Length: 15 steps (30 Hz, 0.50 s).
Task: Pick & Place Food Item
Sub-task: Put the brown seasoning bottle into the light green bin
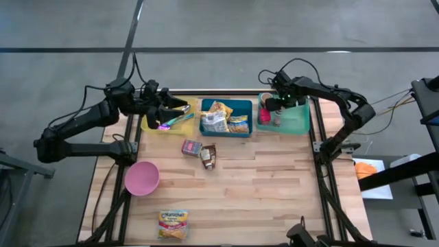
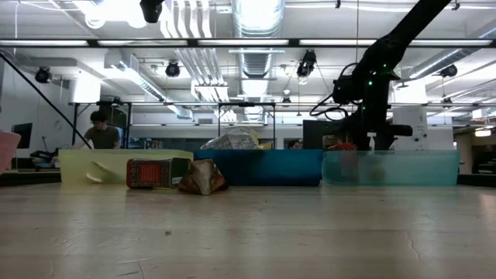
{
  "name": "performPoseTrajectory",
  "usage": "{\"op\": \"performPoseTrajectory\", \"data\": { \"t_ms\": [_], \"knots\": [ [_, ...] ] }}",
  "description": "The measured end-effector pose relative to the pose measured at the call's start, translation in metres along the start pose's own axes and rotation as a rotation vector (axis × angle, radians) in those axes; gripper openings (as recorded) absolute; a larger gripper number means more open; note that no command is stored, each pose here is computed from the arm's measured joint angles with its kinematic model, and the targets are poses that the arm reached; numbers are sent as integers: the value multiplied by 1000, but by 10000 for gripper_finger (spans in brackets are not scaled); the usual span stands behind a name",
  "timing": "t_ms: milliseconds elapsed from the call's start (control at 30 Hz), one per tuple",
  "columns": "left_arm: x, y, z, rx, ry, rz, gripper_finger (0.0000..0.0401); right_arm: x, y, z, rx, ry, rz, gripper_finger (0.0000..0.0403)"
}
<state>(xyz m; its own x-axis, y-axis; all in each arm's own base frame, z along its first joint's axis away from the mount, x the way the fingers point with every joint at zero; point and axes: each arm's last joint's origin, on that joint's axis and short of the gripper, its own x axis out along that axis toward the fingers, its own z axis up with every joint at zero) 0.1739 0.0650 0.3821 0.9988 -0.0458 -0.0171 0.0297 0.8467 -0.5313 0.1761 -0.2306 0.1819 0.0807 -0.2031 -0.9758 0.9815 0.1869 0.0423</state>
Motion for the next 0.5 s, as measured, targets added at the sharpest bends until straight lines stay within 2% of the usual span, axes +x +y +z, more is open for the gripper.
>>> {"op": "performPoseTrajectory", "data": {
  "t_ms": [200,367,500],
  "knots": [
    [0,0,0,0,0,0,327,3,9,-4,-42,7,1,169],
    [0,0,0,0,0,1,327,3,11,-7,-54,18,-1,207],
    [0,0,0,0,-1,1,327,3,13,-8,-71,31,23,218]
  ]
}}
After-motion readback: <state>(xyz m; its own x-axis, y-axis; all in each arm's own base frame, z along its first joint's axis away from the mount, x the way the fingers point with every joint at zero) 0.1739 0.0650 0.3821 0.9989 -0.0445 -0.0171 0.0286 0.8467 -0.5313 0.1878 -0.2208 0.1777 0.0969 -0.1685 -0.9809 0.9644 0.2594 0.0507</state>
